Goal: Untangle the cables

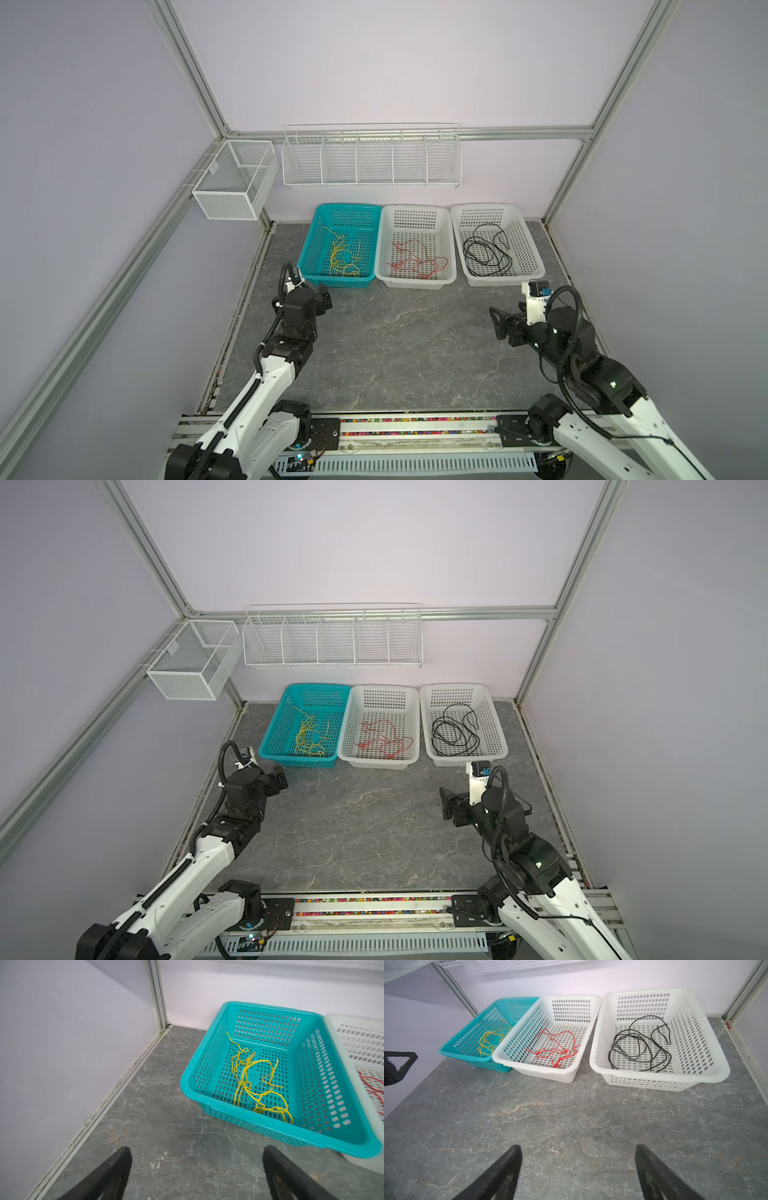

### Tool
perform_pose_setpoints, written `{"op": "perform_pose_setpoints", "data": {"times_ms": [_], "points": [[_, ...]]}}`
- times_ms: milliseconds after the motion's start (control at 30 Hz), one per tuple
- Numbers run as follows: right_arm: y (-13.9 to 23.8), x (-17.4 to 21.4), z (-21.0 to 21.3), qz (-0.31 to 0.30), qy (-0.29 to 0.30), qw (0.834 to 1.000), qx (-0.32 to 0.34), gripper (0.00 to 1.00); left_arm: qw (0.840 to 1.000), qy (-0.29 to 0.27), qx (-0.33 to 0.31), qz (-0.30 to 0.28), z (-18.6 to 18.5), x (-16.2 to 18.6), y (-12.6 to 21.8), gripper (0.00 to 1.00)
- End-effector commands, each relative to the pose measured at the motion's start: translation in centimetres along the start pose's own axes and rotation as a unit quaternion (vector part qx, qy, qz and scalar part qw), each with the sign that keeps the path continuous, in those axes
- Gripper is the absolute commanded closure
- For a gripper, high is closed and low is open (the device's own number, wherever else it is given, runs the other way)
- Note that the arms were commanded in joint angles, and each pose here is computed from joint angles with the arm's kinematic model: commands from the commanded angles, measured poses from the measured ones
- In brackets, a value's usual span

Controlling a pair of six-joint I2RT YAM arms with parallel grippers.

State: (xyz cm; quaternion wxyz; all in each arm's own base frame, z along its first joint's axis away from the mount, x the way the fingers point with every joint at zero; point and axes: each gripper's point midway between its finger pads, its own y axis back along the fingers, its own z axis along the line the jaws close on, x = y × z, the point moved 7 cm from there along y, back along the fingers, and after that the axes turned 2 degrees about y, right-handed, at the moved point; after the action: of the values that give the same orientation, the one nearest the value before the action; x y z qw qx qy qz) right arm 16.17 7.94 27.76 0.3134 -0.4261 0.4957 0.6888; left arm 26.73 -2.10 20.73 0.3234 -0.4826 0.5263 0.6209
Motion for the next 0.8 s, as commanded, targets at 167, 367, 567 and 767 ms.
{"op": "perform_pose_setpoints", "data": {"times_ms": [167,367,567,767], "points": [[-0.9,0.7,-0.8,-0.031,0.003,0.999,0.037,0.12,0.996,-0.025,-0.044,-0.073,0.6,1.1,-3.7,0.01],[-0.7,1.0,-1.1,-0.035,0.004,0.998,0.043,0.12,0.997,-0.024,-0.039,-0.068,0.4,2.4,-6.2,0.01],[-1.3,1.3,-1.1,-0.035,0.004,0.998,0.044,0.12,0.997,-0.013,-0.032,-0.062,0.5,3.9,-7.8,0.01],[-1.8,0.6,-1.8,-0.074,0.005,0.993,0.086,0.12,0.998,0.001,-0.035,-0.052,1.1,4.2,-9.0,0.02]]}}
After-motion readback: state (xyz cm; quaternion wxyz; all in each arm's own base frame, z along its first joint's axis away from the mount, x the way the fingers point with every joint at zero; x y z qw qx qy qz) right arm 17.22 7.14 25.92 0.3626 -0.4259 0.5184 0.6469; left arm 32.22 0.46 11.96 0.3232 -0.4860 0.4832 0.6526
